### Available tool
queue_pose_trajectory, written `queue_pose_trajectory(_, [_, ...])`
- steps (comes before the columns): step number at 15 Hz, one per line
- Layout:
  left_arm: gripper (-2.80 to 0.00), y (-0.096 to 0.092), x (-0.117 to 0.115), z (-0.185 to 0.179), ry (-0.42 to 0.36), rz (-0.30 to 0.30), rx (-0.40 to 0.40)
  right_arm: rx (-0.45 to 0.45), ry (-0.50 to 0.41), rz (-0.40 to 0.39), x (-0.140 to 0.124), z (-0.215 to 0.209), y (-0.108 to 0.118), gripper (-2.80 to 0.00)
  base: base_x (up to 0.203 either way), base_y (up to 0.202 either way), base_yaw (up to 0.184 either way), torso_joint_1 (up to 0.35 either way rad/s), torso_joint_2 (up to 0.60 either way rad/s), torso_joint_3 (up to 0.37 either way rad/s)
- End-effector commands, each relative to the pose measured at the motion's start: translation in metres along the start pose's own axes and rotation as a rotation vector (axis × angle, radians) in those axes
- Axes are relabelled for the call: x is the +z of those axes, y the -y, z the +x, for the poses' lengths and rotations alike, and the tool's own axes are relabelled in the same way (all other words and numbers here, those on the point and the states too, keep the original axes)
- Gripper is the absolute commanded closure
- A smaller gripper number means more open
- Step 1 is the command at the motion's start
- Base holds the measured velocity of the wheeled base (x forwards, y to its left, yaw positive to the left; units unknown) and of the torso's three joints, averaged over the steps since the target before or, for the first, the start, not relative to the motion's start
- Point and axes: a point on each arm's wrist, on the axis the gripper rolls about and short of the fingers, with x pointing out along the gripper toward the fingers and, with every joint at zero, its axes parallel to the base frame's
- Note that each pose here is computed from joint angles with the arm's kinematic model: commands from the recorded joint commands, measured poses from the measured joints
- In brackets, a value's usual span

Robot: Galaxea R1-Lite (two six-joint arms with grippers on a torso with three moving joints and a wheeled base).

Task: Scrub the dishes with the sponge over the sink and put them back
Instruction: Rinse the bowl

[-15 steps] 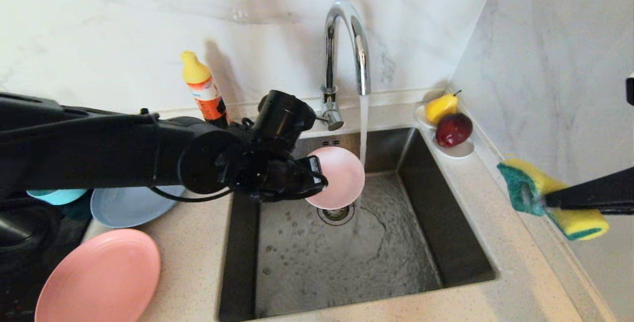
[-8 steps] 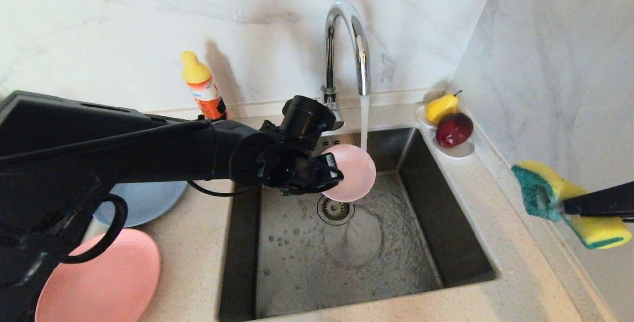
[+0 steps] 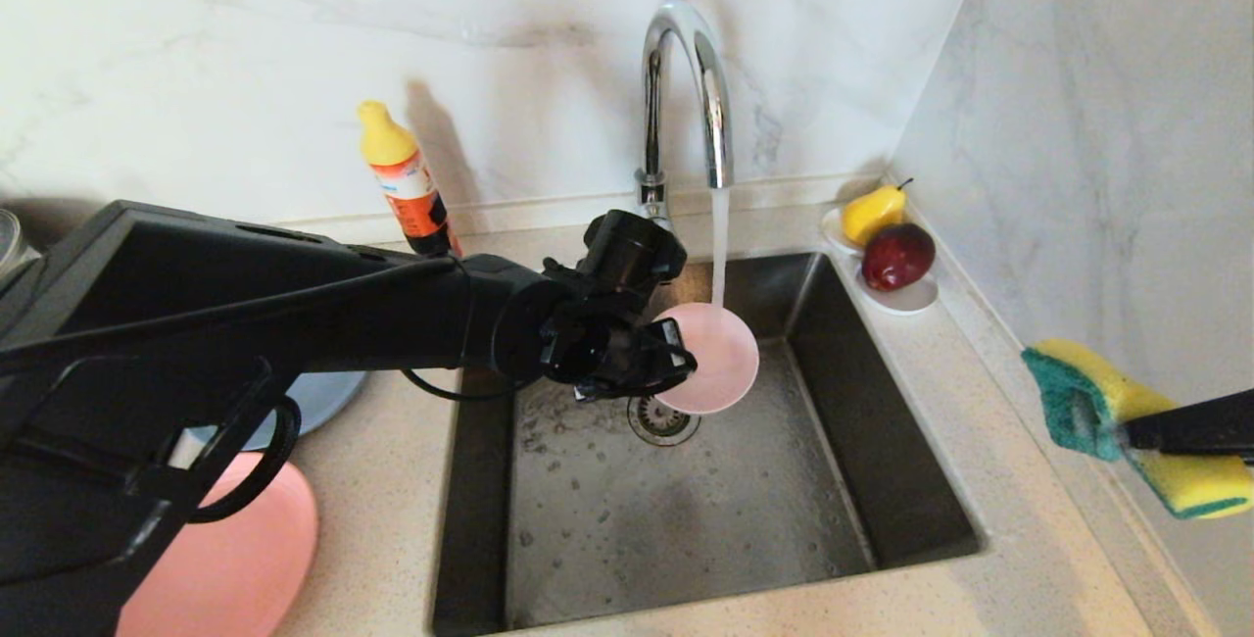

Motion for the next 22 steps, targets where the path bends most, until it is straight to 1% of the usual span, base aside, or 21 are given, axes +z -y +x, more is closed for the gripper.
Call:
queue_pose_trajectory(1, [0.00,-0.002,-0.003,-0.005,-0.030,-0.004,0.002,-0.004,-0.013,0.009,0.000,0.002,0.001,0.00,0.000,0.000,0.000,0.000,0.00,0.000])
queue_pose_trajectory(4, [0.00,-0.007,-0.009,-0.005,-0.060,-0.009,0.027,-0.010,-0.025,0.016,-0.001,0.006,0.004,0.00,0.000,0.000,0.000,0.000,0.00,0.000])
queue_pose_trajectory(6, [0.00,-0.010,-0.009,-0.005,-0.064,-0.013,0.036,0.004,-0.002,0.005,0.001,0.008,0.004,0.00,0.000,0.000,0.000,0.000,0.00,0.000])
queue_pose_trajectory(8, [0.00,-0.015,-0.007,-0.005,-0.058,-0.030,0.052,0.012,0.007,-0.001,0.002,0.010,0.005,0.00,0.000,0.000,0.000,0.000,0.00,0.000])
queue_pose_trajectory(10, [0.00,-0.022,-0.005,-0.010,-0.047,-0.039,0.077,0.005,-0.007,0.005,0.001,0.013,0.007,0.00,0.000,0.000,0.000,0.000,0.00,0.000])
queue_pose_trajectory(11, [0.00,-0.028,-0.002,-0.018,-0.023,-0.038,0.097,0.002,-0.012,0.007,0.000,0.014,0.008,0.00,0.000,0.000,0.000,0.000,0.00,0.000])
queue_pose_trajectory(13, [0.00,-0.037,0.008,-0.034,0.057,-0.008,0.165,-0.006,-0.026,0.015,0.001,0.019,0.011,0.00,0.000,0.000,0.000,0.000,0.00,0.000])
queue_pose_trajectory(15, [0.00,-0.046,0.020,-0.058,0.129,0.011,0.170,-0.007,-0.030,0.014,0.002,0.022,0.012,0.00,0.000,0.000,0.000,0.000,0.00,0.000])
queue_pose_trajectory(17, [0.00,-0.054,0.029,-0.084,0.216,0.036,0.140,0.003,-0.018,0.007,0.004,0.025,0.013,0.00,0.000,0.000,0.000,0.000,0.00,0.000])
queue_pose_trajectory(18, [0.00,-0.059,0.029,-0.095,0.263,0.055,0.124,0.005,-0.013,0.004,0.004,0.027,0.014,0.00,0.000,0.000,0.000,0.000,0.00,0.000])
queue_pose_trajectory(20, [0.00,-0.067,0.026,-0.115,0.373,0.098,0.077,0.006,-0.015,0.005,0.005,0.032,0.016,0.00,0.000,0.000,0.000,0.000,0.00,0.000])
queue_pose_trajectory(22, [0.00,-0.074,0.022,-0.133,0.512,0.138,0.017,0.007,-0.018,0.005,0.004,0.032,0.016,0.00,0.000,0.000,0.000,0.000,0.00,0.000])
